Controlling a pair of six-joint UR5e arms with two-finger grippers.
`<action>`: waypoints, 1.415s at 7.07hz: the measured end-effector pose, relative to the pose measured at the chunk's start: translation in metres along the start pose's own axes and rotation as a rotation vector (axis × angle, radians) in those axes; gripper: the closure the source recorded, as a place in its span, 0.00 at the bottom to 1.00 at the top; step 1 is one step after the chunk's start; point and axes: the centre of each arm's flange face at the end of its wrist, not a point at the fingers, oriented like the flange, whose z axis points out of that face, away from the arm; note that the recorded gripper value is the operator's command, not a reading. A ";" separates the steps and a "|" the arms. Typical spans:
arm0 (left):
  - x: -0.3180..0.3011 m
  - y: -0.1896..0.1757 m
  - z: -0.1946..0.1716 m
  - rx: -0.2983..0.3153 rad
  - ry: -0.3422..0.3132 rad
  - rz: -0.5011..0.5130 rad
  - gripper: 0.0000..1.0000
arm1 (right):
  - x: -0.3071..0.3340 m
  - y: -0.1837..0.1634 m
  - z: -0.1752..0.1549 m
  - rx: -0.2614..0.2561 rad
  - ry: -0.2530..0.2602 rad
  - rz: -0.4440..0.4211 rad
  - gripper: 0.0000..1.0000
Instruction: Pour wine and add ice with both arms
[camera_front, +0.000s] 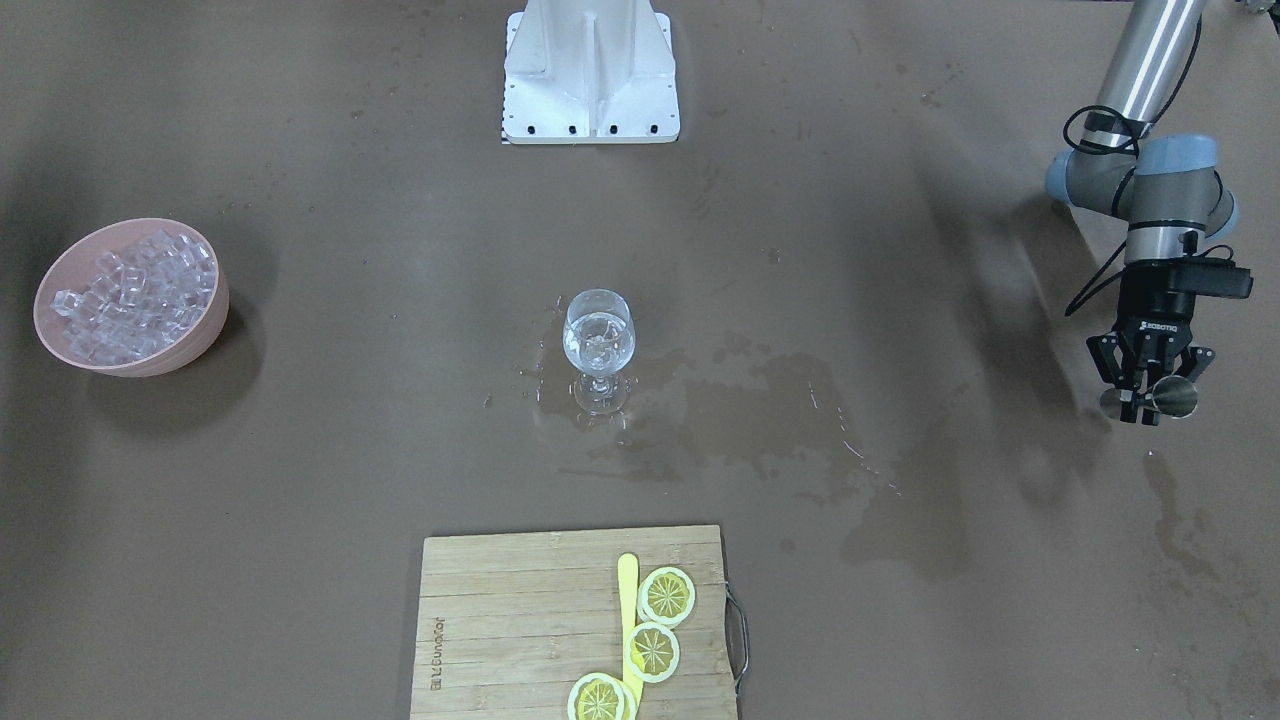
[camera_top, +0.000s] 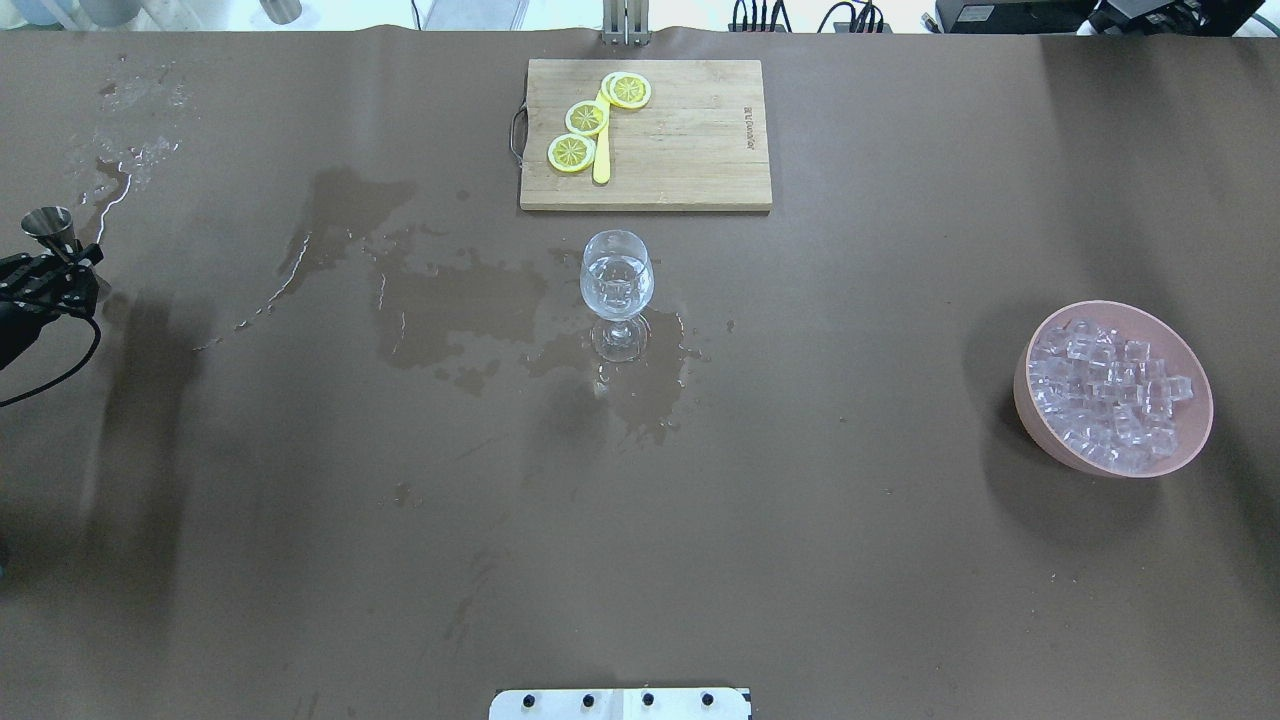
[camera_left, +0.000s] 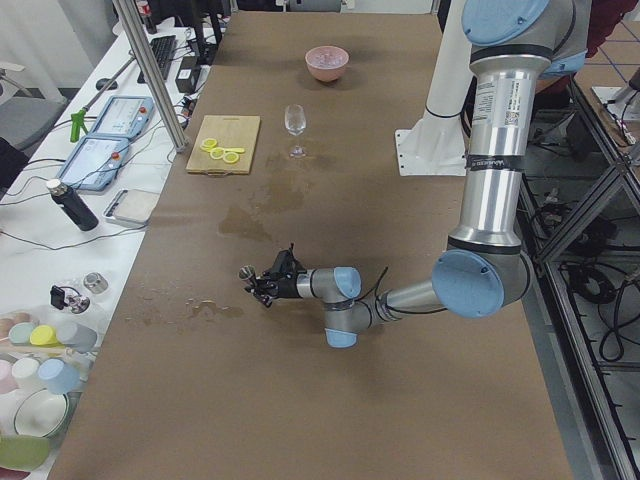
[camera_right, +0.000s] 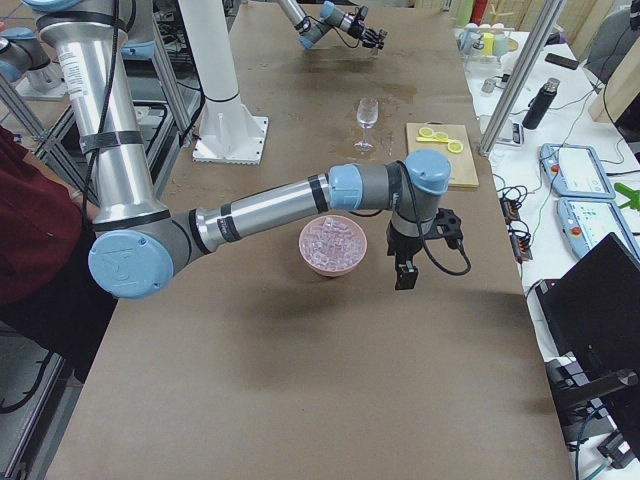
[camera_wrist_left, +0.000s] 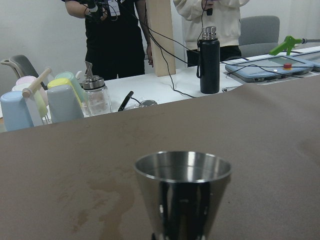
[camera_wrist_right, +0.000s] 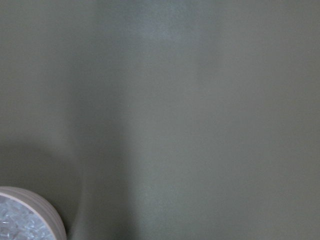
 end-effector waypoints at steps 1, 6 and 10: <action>0.001 0.000 0.001 0.001 0.001 0.000 1.00 | 0.013 0.005 0.011 -0.011 -0.006 0.016 0.00; 0.002 0.002 0.002 -0.002 0.002 0.001 0.73 | 0.036 0.010 0.032 -0.007 -0.010 0.025 0.00; 0.009 -0.002 0.007 0.008 0.011 -0.003 0.44 | 0.037 0.010 0.033 -0.007 -0.010 0.027 0.00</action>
